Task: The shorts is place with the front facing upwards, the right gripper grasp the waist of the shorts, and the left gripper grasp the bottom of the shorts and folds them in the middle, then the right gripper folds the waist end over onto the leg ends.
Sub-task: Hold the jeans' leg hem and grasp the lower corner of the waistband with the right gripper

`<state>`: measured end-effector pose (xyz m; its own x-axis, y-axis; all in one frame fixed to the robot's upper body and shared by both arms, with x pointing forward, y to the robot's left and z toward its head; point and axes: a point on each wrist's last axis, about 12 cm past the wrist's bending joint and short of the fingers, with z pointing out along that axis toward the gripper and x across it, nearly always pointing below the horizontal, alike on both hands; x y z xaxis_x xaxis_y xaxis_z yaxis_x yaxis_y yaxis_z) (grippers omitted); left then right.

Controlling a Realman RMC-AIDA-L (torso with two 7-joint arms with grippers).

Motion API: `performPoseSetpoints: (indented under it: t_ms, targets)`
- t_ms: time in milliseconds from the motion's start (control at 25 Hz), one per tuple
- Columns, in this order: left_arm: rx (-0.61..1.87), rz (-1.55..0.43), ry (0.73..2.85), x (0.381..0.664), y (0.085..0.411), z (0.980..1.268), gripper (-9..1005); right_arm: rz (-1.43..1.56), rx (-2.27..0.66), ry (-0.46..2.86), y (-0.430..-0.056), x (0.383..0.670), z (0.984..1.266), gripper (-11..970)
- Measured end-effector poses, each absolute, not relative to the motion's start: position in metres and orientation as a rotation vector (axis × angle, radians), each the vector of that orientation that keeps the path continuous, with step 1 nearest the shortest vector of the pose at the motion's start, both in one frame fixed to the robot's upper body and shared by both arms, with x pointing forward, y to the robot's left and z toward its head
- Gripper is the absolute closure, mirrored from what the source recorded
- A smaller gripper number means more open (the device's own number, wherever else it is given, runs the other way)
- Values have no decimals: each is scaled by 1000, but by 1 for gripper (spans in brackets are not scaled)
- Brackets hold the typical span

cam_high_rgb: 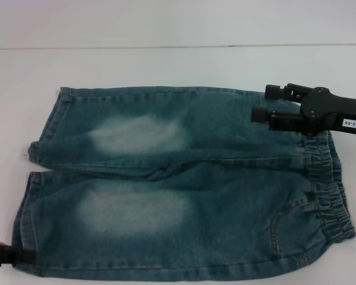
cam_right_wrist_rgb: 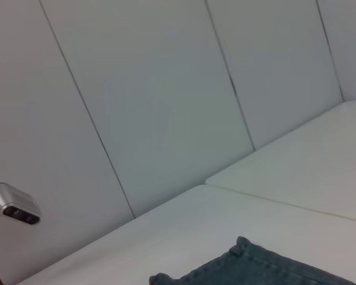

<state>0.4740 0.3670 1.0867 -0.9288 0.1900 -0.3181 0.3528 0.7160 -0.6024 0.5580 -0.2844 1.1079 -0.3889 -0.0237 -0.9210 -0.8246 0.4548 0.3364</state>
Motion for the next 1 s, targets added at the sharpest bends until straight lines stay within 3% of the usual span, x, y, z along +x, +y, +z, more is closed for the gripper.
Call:
performPoseSetpoints:
  t_ms: [80,320,520,800,1000]
  targets:
    - [422,-1015,2683,475,367,1087,968,1053,-717,1757,-287,558,1109,64]
    - [369,-1046,2603,483,366,1093,969,1062,-645,1830,-304,565,1123,64]
    - [322,-1021,2550,492,363,1099,969,1013,-618,2087,-334,577,1142,63]
    - [275,-991,2497,509,362,1105,969,930,-923,2266,-355,565,1161,63]
    - [266,-981,2463,515,362,1108,968,908,-1044,2343,-359,554,1157,64]
